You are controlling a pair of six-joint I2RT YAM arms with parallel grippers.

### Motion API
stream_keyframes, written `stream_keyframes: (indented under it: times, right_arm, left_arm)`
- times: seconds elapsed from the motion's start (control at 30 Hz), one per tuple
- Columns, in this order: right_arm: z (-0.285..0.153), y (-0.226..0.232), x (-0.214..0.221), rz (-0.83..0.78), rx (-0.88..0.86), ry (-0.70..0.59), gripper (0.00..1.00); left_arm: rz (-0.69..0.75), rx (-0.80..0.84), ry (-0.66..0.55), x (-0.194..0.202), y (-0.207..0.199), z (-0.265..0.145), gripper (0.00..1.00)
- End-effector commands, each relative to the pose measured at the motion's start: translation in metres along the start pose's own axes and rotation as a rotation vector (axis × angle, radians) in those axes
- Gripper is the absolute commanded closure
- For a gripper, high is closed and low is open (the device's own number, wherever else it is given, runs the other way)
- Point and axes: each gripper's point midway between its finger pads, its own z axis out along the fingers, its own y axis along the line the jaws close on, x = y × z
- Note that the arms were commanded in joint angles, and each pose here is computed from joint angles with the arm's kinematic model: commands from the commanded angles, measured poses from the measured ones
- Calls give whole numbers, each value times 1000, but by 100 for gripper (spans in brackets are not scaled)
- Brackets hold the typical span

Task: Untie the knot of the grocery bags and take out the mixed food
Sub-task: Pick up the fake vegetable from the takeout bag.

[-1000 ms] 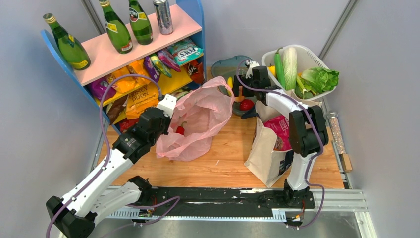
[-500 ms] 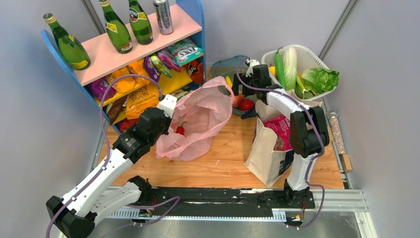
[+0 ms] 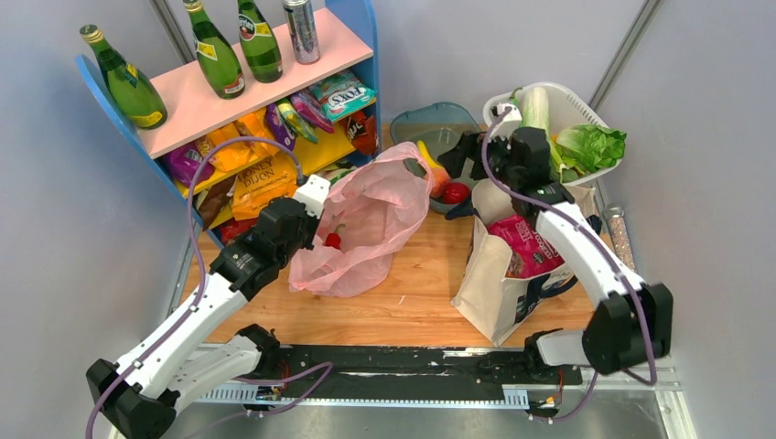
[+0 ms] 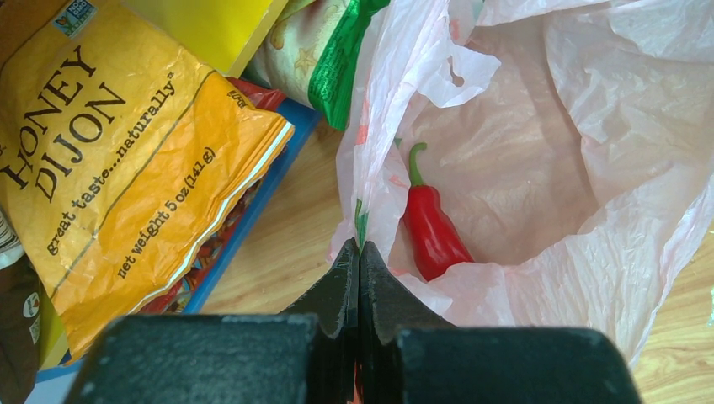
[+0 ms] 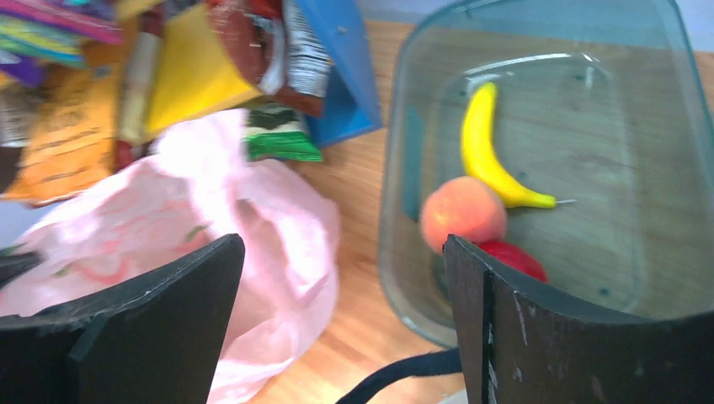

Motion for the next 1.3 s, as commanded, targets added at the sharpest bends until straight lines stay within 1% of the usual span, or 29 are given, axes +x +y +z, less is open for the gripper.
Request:
stream_keyframes:
  times: [0.0,0.13,0.23,0.37,0.47,0.53,0.7,0.87,0.93,1.03,1.13,1.27]
  right_arm:
    - [-46,58,-28,33,-204,-131,13]
    - [-80,110,-37,-4,-337,-200,13]
    - [-99,141,-40,-45,-365,-265,14]
    - [-112,174,-30,-78,-414,-324,15]
    - [-108,192,-13,-99,-451,-314,15]
    - [-94,200,4,-101,-455,-261,15]
    - [-39,209,56,-74,-450,-78,15]
    - [20,210,109,-101,-446,92,19]
    - [42,207,136,-106,-440,170,20]
    - [62,202,166,-136,-425,247,19]
    - [78,187,197,-148,-358,331,16]
    - [81,162,232,-148,-256,446,12]
  left_arm:
    - [-9,-3,-34,-12,2,1,100]
    - [-6,5,-18,-10,0,3,100]
    - [-7,20,-16,-10,-3,4,100]
    - [-2,23,-9,-9,-4,5,100]
    - [2,16,-8,-9,-2,5,100]
    - [4,10,-11,-9,-1,4,100]
    - [3,-1,-15,-9,1,2,100]
    - [2,-15,-16,-10,4,1,100]
    - [0,-25,-22,-10,7,-1,100]
    - [-2,-25,-30,-11,7,-2,100]
    - [-3,-19,-36,-12,6,-3,100]
    - [-8,-13,-49,-15,6,-4,100]
